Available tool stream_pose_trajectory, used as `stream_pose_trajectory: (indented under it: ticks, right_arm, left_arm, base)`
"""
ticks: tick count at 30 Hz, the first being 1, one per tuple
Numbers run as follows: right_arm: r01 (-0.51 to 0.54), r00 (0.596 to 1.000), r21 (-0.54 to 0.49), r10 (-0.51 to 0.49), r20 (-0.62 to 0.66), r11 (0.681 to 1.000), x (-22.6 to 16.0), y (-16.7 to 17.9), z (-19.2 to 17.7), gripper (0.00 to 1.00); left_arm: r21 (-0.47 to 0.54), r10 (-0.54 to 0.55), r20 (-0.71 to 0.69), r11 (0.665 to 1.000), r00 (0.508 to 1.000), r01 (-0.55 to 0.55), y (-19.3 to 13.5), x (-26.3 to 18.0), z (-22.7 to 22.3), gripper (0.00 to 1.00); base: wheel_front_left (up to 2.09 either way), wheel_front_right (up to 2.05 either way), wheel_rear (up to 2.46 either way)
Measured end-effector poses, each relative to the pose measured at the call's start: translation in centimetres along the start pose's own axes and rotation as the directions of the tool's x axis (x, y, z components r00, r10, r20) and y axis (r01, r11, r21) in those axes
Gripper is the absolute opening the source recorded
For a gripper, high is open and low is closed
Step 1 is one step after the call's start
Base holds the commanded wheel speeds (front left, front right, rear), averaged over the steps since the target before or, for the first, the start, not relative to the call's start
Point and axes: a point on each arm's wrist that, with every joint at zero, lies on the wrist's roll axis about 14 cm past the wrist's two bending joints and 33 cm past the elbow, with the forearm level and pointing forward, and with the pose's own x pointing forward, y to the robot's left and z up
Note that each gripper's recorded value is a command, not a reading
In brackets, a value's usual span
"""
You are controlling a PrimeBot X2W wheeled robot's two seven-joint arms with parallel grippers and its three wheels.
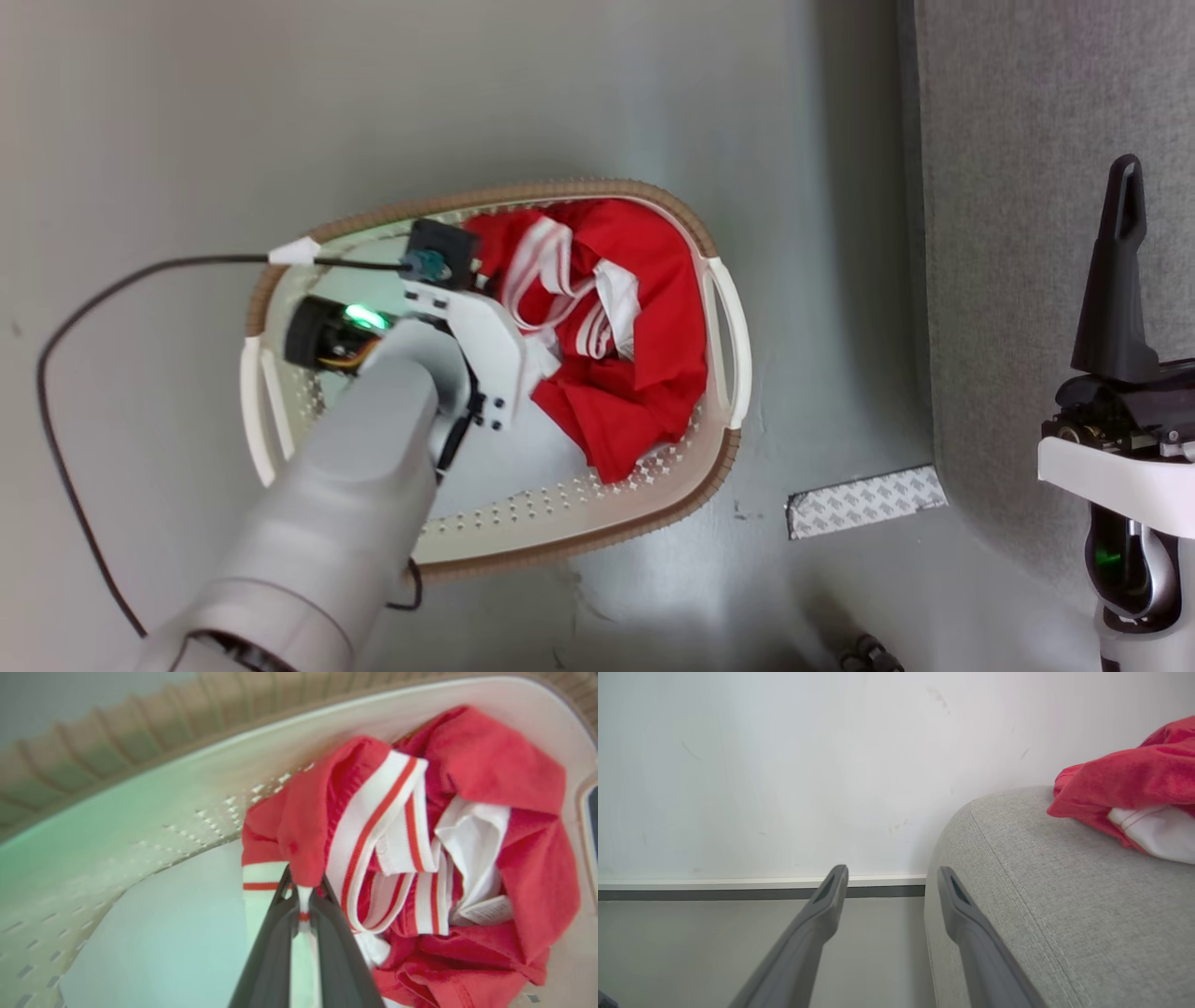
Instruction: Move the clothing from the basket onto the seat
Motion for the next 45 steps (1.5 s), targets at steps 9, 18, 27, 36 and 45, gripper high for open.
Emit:
stream_pose_trajectory:
  ticks: [9,18,27,36,45]
  right_arm:
    - [-0.004,0.999,0.008,0.003,0.041,1.0,-0.3,0.4,2.0,1.0]
    - [0.018,0.995,0.019,-0.02,0.1,1.0,-2.8,0.0,6.0,1.0]
    - [0.047,0.987,0.029,-0.051,0.149,0.998,-7.8,-0.7,9.7,1.0]
    - [0.027,0.977,0.054,-0.038,0.208,0.998,-12.5,-0.1,12.5,1.0]
    - [-0.009,0.965,0.06,-0.007,0.26,0.998,-17.0,0.8,14.0,1.0]
  left_arm:
    - [-0.079,-0.135,0.096,0.987,0.986,0.143,-4.3,-3.1,2.3,0.0]
    - [-0.126,-0.259,0.309,0.943,0.915,0.309,-10.2,-9.4,7.2,0.0]
    - [-0.054,-0.258,0.543,0.939,0.799,0.339,-13.6,-17.6,13.9,0.0]
    - [0.029,-0.209,0.764,0.956,0.611,0.291,-15.8,-28.1,20.0,0.0]
    - [0.077,-0.151,0.869,0.982,0.472,0.174,-16.3,-36.7,20.1,0.0]
  base:
    - [0.0,0.0,0.0]
    - [0.0,0.0,0.0]
    - [0.0,0.0,0.0]
    - [0.0,0.0,0.0]
    - [0.0,0.0,0.0]
